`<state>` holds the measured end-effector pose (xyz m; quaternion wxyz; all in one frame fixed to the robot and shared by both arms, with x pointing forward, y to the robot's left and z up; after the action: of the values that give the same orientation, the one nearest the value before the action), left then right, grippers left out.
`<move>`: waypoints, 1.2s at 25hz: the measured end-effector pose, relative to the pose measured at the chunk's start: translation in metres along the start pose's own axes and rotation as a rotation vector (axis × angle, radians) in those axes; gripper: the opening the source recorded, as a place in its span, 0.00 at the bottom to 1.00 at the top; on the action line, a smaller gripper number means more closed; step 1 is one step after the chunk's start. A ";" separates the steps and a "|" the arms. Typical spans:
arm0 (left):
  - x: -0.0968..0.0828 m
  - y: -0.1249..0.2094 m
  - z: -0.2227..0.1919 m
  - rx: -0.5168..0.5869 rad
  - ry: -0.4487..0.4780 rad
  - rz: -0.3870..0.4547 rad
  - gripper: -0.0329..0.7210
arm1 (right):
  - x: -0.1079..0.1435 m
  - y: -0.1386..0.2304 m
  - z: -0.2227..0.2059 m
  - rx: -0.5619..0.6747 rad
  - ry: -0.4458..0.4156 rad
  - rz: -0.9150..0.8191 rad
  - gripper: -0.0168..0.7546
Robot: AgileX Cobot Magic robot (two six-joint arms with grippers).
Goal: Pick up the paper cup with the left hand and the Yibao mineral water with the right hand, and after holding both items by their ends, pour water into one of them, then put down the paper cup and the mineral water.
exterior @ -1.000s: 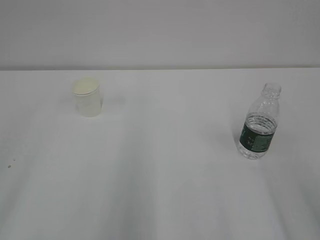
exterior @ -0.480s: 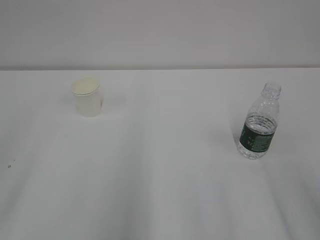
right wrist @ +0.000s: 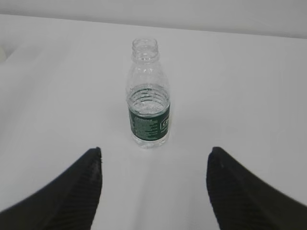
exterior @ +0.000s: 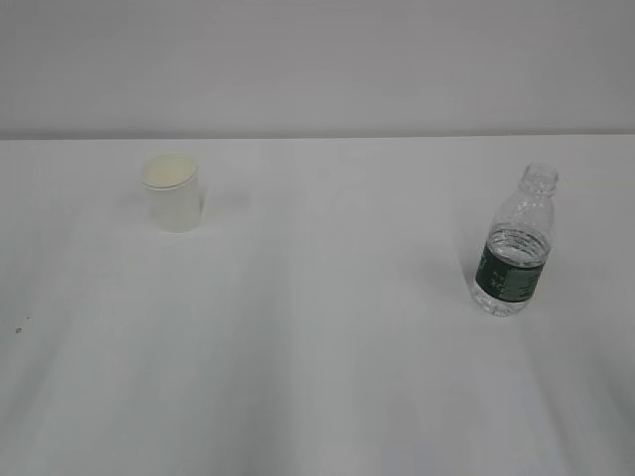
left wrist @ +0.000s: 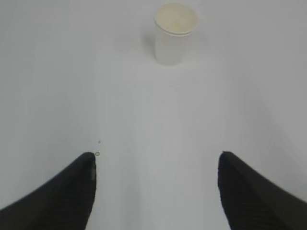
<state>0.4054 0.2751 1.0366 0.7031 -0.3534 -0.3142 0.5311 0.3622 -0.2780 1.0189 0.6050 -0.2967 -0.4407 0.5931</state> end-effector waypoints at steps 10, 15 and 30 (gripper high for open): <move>0.001 0.004 -0.009 -0.013 -0.012 0.005 0.80 | -0.002 -0.003 -0.011 -0.005 0.014 -0.001 0.69; 0.002 0.005 -0.011 -0.040 -0.020 0.022 0.78 | -0.003 -0.008 -0.016 -0.038 0.021 -0.008 0.69; 0.001 0.006 -0.015 -0.136 -0.039 0.023 0.77 | -0.008 -0.010 -0.037 -0.050 0.049 -0.051 0.69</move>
<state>0.4147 0.2749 1.0228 0.6651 -0.3934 -0.3592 0.5233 0.3997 -0.2809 1.0100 0.6227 -0.3148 -0.4479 0.5590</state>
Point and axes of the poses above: a point on each arm's last joint axis where the gripper is mounted, z pointing back along that axis away from the gripper, x along the wrist's bending axis when the last joint is at zero, y = z × x, the point moved 2 cm from there along -z, pointing out along that axis toward the gripper, and after that the axes turned 13 degrees about -z, right-handed, at the moved point
